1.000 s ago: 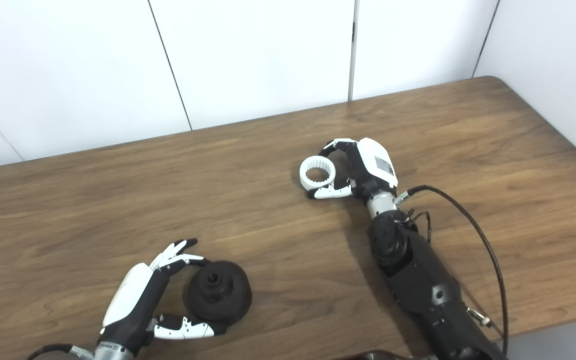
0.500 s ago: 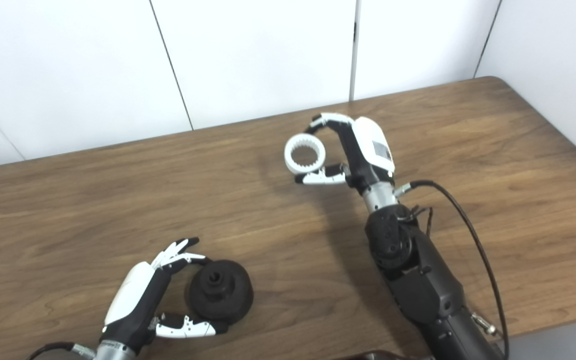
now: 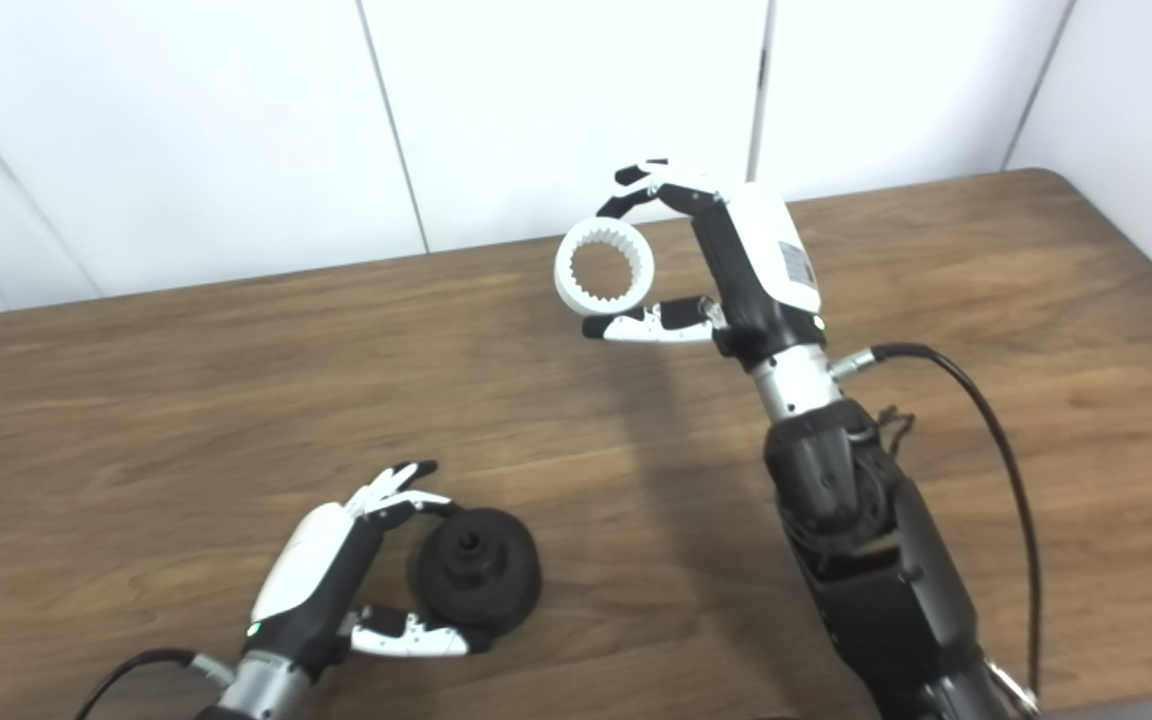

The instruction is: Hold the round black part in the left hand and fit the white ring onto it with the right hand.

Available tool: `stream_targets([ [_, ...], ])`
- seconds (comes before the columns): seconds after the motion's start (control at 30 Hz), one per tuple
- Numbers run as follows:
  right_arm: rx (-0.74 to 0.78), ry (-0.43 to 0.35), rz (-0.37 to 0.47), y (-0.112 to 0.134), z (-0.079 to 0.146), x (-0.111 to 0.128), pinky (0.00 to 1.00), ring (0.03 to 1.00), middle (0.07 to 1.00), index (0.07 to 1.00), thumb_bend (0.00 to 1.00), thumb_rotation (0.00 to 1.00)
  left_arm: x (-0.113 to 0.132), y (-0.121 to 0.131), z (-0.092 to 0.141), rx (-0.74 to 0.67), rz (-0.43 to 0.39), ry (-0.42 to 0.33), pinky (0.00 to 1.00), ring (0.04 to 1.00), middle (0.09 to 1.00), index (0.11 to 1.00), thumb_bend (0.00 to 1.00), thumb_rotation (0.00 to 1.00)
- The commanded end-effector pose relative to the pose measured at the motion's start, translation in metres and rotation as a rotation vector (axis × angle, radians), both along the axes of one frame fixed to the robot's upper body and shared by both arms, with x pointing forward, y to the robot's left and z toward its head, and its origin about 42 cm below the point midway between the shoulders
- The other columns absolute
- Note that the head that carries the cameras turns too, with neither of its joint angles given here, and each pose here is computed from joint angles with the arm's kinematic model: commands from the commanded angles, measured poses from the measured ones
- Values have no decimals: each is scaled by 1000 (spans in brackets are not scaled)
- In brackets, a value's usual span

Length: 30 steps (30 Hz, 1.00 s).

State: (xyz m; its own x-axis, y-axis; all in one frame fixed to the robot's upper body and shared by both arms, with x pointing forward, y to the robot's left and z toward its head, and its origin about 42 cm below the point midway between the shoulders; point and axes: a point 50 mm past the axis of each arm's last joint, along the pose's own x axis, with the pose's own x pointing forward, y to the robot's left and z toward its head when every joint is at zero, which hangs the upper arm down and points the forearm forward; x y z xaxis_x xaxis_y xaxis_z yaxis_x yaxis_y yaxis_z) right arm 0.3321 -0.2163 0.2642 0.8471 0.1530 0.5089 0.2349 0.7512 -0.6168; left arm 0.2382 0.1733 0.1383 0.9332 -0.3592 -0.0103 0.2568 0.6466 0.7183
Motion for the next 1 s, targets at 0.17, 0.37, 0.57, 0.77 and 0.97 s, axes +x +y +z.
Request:
stream_targets([
  [0.17, 28, -55, 87, 8, 18, -28, 771, 859, 771, 481, 519, 141, 8, -13, 5, 20, 8, -40, 947, 963, 930, 589, 878, 274],
  [0.37, 17, 3, 161, 20, 3, -51, 795, 879, 786, 482, 518, 141, 12, -17, 5, 22, 16, -37, 947, 958, 929, 585, 900, 289],
  [0.57, 16, 76, 218, 31, -21, -71, 777, 872, 789, 483, 519, 143, 11, -17, 5, 25, 15, -38, 949, 960, 933, 587, 888, 280],
  [0.77, 25, 117, 256, 39, -38, -84, 800, 865, 789, 483, 519, 145, 11, -18, 6, 26, 16, -32, 958, 964, 935, 589, 887, 282],
  [0.97, 23, 149, 277, 43, -47, -89, 775, 863, 789, 482, 520, 146, 11, -18, 6, 22, 12, -37, 954, 964, 936, 589, 880, 285],
])
